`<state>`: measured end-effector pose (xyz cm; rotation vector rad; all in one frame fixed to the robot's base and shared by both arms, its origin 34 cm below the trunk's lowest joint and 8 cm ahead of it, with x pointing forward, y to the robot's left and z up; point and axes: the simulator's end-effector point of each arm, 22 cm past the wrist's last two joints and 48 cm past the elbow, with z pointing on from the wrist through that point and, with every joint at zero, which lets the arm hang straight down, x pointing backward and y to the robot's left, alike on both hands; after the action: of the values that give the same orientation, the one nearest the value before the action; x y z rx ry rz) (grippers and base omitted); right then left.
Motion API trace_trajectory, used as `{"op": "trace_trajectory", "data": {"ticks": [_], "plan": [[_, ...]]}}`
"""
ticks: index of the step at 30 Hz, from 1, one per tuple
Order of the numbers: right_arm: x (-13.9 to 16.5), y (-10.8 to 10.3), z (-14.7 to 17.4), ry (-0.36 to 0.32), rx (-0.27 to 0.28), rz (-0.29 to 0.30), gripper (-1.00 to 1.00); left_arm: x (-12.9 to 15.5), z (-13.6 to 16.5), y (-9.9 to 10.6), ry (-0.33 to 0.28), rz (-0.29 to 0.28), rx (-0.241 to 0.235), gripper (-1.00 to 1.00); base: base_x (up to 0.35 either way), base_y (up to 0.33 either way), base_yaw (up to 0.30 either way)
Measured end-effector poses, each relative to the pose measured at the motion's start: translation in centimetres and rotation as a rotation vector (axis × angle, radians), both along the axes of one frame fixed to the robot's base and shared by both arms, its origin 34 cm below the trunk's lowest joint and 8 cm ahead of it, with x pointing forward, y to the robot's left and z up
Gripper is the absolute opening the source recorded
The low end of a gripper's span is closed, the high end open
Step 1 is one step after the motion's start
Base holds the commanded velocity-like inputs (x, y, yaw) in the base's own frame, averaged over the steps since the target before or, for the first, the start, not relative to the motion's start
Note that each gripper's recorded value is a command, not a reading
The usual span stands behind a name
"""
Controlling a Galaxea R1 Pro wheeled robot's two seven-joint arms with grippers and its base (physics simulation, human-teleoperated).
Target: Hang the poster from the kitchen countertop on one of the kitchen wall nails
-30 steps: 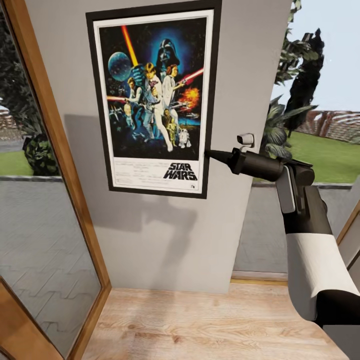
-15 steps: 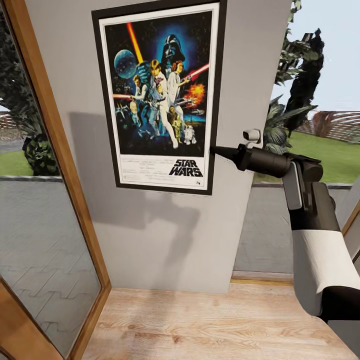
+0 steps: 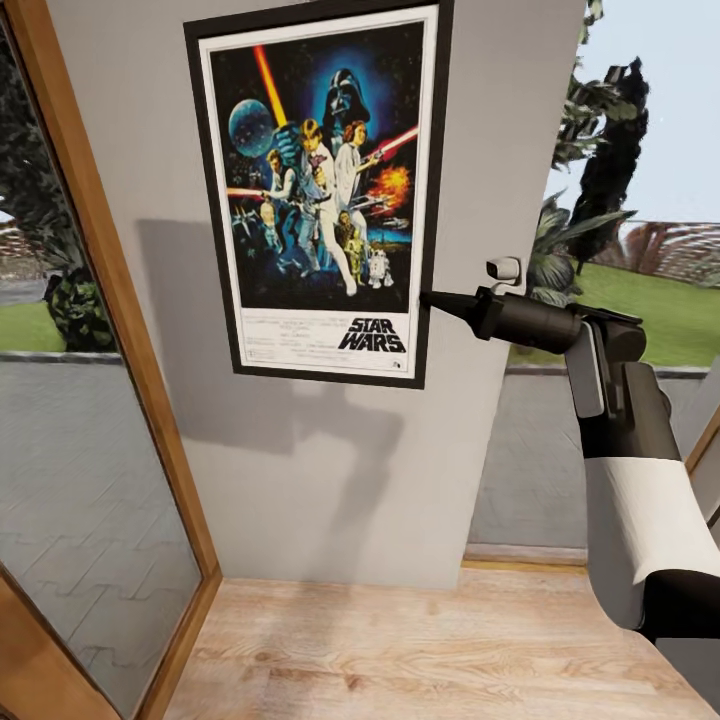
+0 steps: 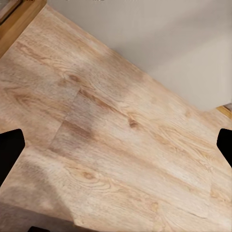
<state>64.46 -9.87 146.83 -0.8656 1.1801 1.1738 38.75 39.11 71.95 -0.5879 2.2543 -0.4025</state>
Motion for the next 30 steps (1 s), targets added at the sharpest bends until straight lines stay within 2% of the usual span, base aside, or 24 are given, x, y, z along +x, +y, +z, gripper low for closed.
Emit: {"op": "trace_trajectory", "data": {"ticks": [11,25,30], "plan": [[0.07,0.01,-0.07,0.003,0.0,-0.001,-1.0,0.02,0.03,0.03,-0.001,0.001,0.0,1.0,0.019,0.0,0.0],[0.13,-0.02,-0.12,0.006,0.001,-0.001,-1.0,0.01,0.03,0.03,-0.001,0.001,0.0,1.0,0.14,0.0,0.0],[0.1,-0.02,-0.09,0.006,0.001,-0.001,-1.0,-0.01,0.04,0.03,-0.001,0.001,0.0,1.0,0.276,0.0,0.0]]}}
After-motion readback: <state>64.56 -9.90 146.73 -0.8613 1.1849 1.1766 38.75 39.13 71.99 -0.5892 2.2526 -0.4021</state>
